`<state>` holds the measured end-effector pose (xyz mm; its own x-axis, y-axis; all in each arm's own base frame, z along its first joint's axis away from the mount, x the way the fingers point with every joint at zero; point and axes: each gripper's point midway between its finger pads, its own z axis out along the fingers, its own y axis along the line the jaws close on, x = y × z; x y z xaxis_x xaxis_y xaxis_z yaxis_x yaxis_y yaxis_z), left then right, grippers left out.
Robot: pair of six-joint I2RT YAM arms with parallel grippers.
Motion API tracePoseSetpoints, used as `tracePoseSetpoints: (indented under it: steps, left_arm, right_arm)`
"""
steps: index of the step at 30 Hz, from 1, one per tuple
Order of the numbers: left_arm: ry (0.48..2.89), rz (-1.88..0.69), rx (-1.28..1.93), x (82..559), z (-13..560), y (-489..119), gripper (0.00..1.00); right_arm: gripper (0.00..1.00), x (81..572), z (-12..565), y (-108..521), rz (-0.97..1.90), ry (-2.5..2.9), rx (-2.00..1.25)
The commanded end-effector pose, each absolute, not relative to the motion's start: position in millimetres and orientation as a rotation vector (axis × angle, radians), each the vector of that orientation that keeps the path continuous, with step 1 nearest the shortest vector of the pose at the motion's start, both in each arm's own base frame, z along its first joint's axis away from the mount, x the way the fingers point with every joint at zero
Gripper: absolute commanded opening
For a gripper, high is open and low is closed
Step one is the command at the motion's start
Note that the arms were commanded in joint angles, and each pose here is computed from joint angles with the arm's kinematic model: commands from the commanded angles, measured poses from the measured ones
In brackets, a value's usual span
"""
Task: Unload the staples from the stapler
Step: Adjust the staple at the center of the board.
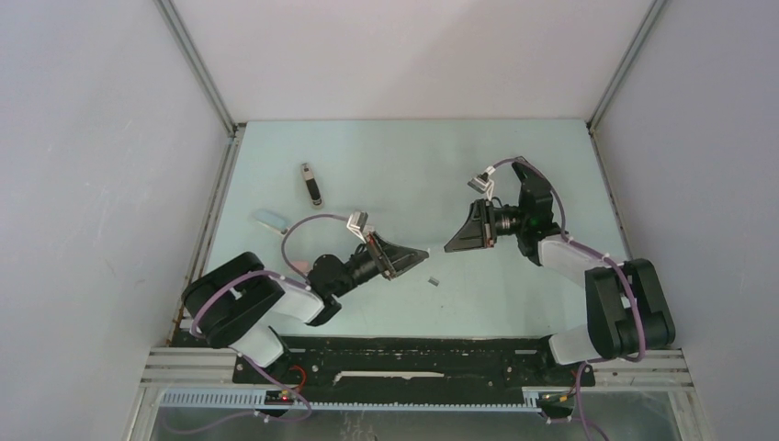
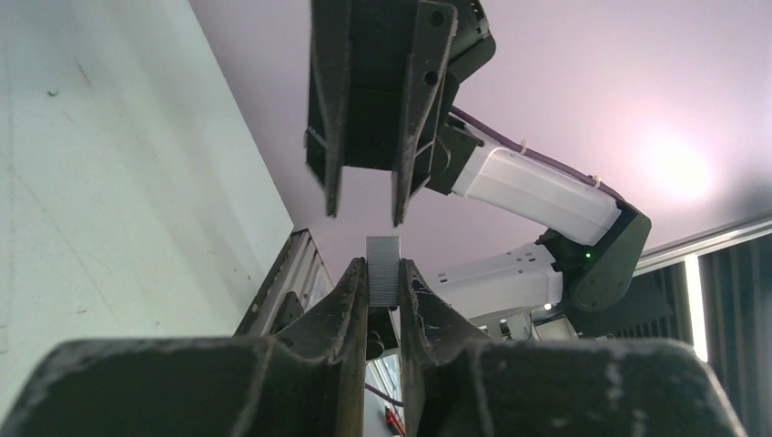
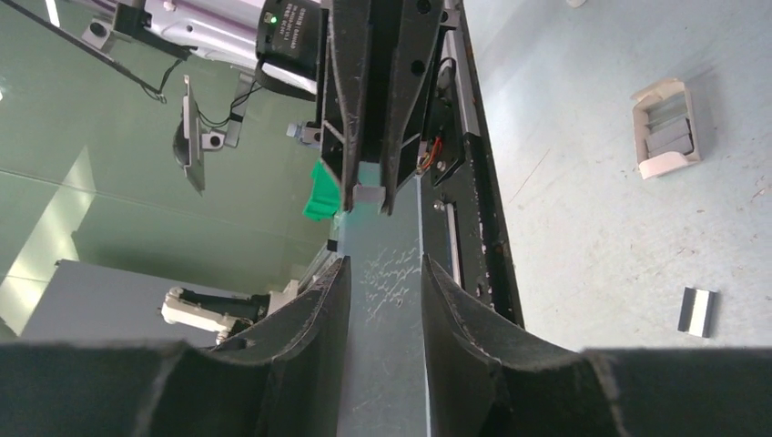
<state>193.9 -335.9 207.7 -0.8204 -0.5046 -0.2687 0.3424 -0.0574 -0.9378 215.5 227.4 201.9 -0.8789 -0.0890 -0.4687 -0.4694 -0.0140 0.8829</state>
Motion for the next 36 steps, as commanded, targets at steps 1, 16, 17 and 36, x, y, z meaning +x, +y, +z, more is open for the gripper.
tracePoseSetpoints:
  steps: [1, 16, 17, 36]
  left_arm:
    - [1.604, -1.896, -0.12, 187, 212, -321, 0.15]
    - [1.911, -1.651, -0.044, 168, 135, -303, 0.15]
    - [1.926, -1.601, -0.014, 172, 137, -305, 0.15]
    - [2.361, -0.626, 0.084, 174, 58, -205, 0.16]
  right_arm:
    - [0.43, 211, 217, 213, 1.906, 1.864, -0.721]
    - [0.43, 217, 227, 198, 1.764, 1.817, -0.728]
    - [0.43, 218, 227, 198, 1.761, 1.817, -0.727]
    - [0.43, 220, 228, 196, 1.735, 1.811, -0.722]
